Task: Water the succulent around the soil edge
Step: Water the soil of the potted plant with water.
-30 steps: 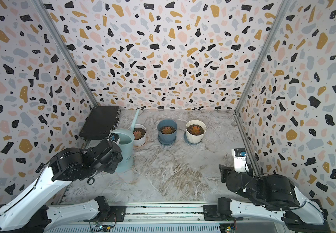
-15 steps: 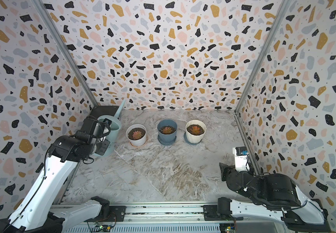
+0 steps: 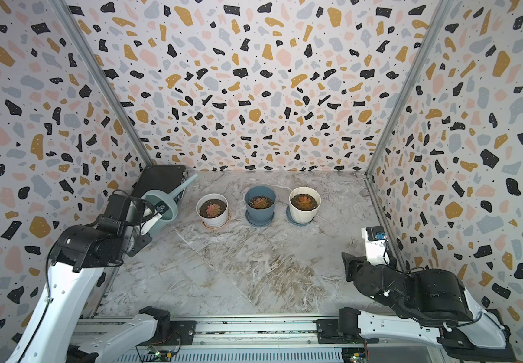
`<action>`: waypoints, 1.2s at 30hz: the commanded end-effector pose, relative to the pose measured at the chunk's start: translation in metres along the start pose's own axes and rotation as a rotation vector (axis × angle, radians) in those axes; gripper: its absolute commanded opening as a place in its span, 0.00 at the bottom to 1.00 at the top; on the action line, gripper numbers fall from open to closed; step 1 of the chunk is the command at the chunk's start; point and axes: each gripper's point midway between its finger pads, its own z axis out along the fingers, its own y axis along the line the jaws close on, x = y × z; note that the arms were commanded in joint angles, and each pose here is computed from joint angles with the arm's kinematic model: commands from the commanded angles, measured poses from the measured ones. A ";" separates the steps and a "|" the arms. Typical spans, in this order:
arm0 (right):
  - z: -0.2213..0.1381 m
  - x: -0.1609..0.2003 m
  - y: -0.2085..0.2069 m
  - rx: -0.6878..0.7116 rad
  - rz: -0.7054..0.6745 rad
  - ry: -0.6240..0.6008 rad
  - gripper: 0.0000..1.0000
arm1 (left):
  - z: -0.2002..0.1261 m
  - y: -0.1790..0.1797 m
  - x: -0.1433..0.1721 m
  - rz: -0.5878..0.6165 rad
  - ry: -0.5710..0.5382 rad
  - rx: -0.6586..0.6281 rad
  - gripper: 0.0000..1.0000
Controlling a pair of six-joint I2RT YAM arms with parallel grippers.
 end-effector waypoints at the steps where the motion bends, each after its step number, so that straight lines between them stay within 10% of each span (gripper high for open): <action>1: -0.005 0.024 -0.039 0.105 -0.164 0.083 0.78 | -0.016 0.018 0.022 0.055 0.041 -0.086 0.00; 36: -0.002 0.032 -0.041 0.106 -0.177 0.095 0.85 | -0.009 -0.016 0.002 0.316 -0.039 0.074 0.00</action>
